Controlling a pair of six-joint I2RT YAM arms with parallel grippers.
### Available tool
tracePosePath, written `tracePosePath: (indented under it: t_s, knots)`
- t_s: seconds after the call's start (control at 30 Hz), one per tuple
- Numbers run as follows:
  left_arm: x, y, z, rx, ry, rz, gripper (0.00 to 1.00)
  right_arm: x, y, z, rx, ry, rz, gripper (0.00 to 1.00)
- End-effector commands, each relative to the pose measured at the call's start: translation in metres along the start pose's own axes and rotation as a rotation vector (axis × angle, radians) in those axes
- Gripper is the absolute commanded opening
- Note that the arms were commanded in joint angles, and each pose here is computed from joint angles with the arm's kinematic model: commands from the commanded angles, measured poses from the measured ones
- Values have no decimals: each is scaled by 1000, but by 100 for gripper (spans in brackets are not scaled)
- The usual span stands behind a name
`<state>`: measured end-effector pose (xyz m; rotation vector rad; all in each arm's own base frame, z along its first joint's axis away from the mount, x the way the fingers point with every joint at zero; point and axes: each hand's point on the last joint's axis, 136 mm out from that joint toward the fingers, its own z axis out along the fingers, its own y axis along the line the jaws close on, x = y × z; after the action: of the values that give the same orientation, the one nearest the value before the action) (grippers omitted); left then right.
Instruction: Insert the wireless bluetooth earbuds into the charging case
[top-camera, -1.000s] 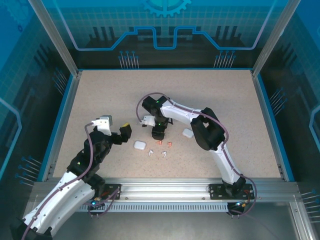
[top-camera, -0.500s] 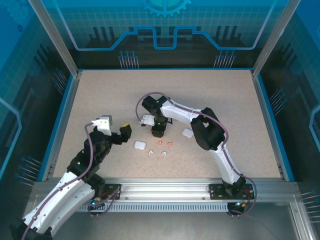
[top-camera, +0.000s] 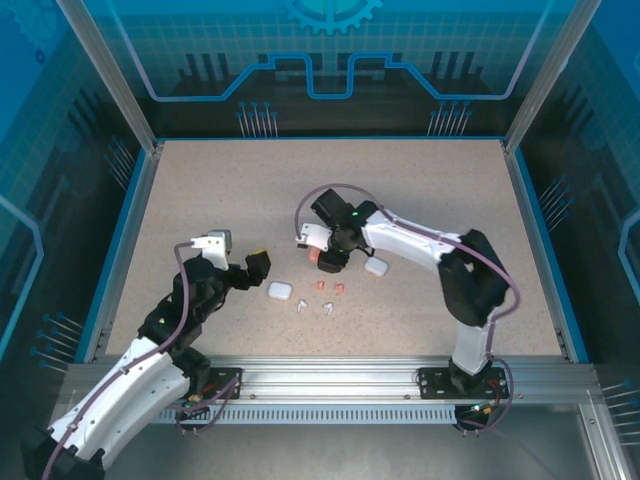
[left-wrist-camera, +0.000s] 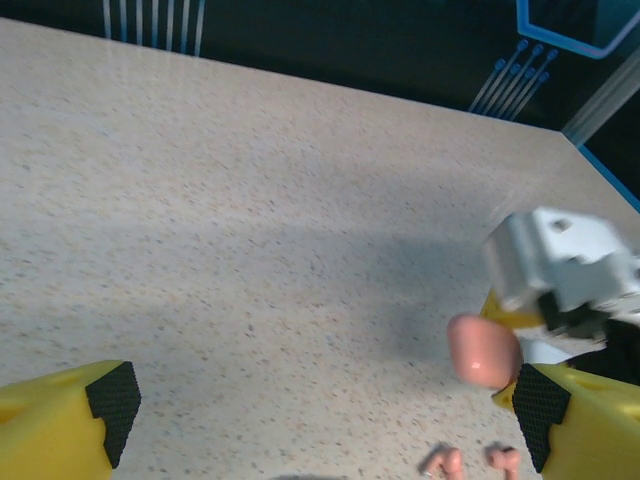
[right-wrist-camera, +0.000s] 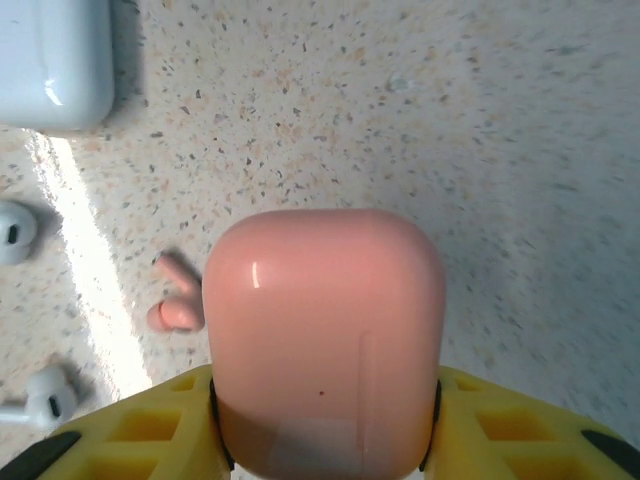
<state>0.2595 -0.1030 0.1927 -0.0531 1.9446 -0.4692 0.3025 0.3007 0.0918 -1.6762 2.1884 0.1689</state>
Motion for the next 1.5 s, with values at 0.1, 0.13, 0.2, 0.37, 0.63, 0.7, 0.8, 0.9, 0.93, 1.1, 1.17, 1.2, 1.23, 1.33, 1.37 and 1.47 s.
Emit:
tracePosePath:
  t_s: [0.1, 0.13, 0.2, 0.37, 0.63, 0.7, 0.8, 0.9, 0.93, 1.1, 1.17, 1.2, 1.23, 1.33, 1.37, 1.47]
  knots:
    - [-23, -57, 2, 274, 24, -86, 99, -8, 3, -50, 88, -210, 30, 44]
    - [-23, -66, 3, 321, 46, -94, 99, -7, 5, -57, 97, -234, 31, 44]
    - [-21, -83, 6, 400, 101, -105, 98, -6, 9, -69, 112, -277, 30, 44]
    - [-16, -120, 9, 577, 241, -134, 92, -6, 15, -88, 136, -349, 20, 45]
    - [1, -142, 20, 687, 365, -177, 84, -14, 23, -103, 120, -404, -5, 45]
    - [4, -145, 22, 693, 374, -171, 83, -16, 24, -105, 119, -411, -11, 45]
    - [6, -150, 24, 703, 381, -165, 82, -19, 27, -108, 109, -425, -17, 45]
    - [9, -152, 28, 705, 391, -166, 80, -24, 31, -113, 97, -444, -26, 45]
    - [9, -153, 29, 707, 392, -166, 79, -25, 32, -112, 95, -444, -29, 45]
    - [11, -156, 34, 704, 404, -188, 72, -29, 35, -116, 85, -462, -31, 45]
    - [10, -158, 35, 708, 407, -192, 69, -31, 36, -117, 87, -469, -31, 45]
    - [11, -159, 36, 708, 411, -191, 67, -32, 36, -117, 86, -471, -29, 45]
    - [12, -159, 36, 707, 416, -192, 66, -32, 36, -117, 88, -474, -26, 45]
    - [14, -160, 38, 707, 429, -192, 62, -34, 36, -118, 88, -480, -21, 45]
    - [15, -160, 38, 706, 432, -193, 62, -34, 35, -117, 91, -479, -18, 45]
    - [17, -162, 38, 710, 441, -194, 60, -34, 34, -116, 97, -476, -15, 45]
